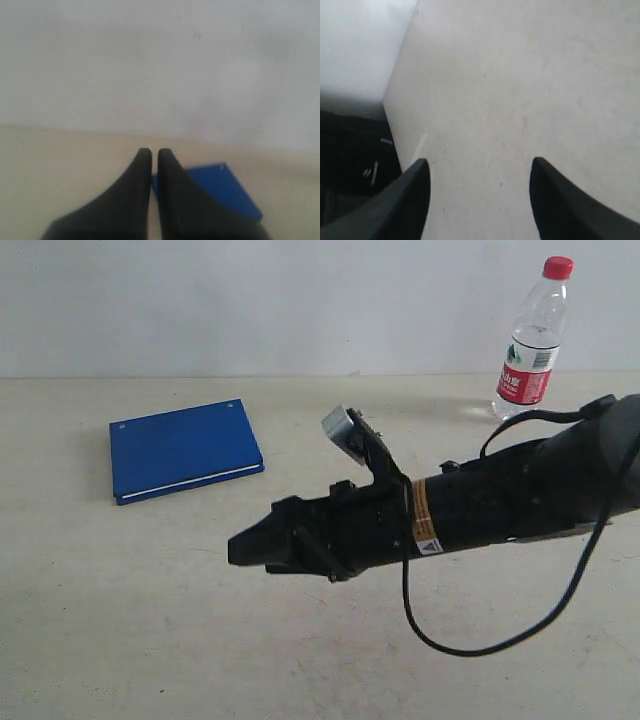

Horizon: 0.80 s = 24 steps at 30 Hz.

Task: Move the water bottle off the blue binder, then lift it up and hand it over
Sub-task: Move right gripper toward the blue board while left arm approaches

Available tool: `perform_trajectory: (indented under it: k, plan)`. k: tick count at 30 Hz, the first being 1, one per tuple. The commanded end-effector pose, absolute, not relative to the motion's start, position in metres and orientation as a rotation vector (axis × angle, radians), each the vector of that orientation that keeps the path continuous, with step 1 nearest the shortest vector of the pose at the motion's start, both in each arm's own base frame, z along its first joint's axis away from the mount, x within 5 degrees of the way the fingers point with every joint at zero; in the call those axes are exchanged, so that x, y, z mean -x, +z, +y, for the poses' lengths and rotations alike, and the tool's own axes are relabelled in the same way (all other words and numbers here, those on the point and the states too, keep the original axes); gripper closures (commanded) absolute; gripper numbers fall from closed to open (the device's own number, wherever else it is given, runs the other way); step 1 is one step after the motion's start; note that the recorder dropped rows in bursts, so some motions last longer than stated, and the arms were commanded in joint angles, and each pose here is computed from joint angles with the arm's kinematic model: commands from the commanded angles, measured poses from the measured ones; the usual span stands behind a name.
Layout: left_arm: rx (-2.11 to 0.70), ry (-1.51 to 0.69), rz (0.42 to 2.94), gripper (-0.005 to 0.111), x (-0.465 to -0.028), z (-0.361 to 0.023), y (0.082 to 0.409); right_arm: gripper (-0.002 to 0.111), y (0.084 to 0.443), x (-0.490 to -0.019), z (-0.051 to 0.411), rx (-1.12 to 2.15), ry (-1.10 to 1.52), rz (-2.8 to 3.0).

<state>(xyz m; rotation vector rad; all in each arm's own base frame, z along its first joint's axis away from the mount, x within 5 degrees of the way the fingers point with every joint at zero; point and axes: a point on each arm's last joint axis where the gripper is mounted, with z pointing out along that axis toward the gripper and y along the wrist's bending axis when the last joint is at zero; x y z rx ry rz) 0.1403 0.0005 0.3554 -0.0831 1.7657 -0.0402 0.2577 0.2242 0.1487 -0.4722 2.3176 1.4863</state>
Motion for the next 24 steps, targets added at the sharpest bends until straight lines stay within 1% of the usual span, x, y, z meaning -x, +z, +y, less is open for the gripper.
perform_trajectory:
  k: [1, 3, 4, 5, 8, 10, 11, 15, 18, 21, 24]
  plan:
    - [0.005, -0.069, 2.137, 0.102, -0.219, -0.009, 0.316, 0.056, 0.153, -0.274, 0.226, 0.330, 1.422, 2.300]
    - [-0.013, -0.117, 2.286, 0.096, -0.253, -0.014, 0.283, 0.056, 0.155, -0.274, 0.227, 0.355, 1.430, 2.291]
    - [-0.034, -0.136, 2.338, 0.090, -0.266, -0.017, 0.269, 0.056, 0.156, -0.273, 0.228, 0.366, 1.441, 2.286]
    - [-0.054, -0.157, 2.387, 0.083, -0.280, -0.019, 0.255, 0.056, 0.156, -0.272, 0.228, 0.378, 1.445, 2.285]
    - [-0.033, -0.237, 2.476, 0.054, -0.317, -0.025, 0.224, 0.056, 0.154, -0.271, 0.228, 0.423, 1.430, 2.295]
    - [-0.040, -0.262, 2.501, 0.042, -0.344, -0.028, 0.212, 0.056, 0.154, -0.269, 0.227, 0.453, 1.422, 2.301]
    - [-0.062, -0.263, 2.515, 0.039, -0.359, -0.029, 0.205, 0.056, 0.153, -0.269, 0.228, 0.467, 1.425, 2.301]
    - [-0.188, -0.272, 2.559, 0.042, -0.411, -0.033, 0.181, 0.056, 0.156, -0.264, 0.229, 0.586, 1.457, 2.254]
    - [-0.218, -0.310, 2.602, 0.042, -0.442, -0.037, 0.162, 0.056, 0.155, -0.259, 0.229, 0.708, 1.455, 2.222]
    - [-0.245, -0.346, 2.613, 0.042, -0.464, -0.040, 0.157, 0.056, 0.155, -0.254, 0.229, 0.798, 1.467, 2.218]
    - [-0.220, -0.358, 2.561, 0.042, -0.482, -0.041, 0.158, 0.056, 0.155, -0.249, 0.229, 0.873, 1.498, 2.206]
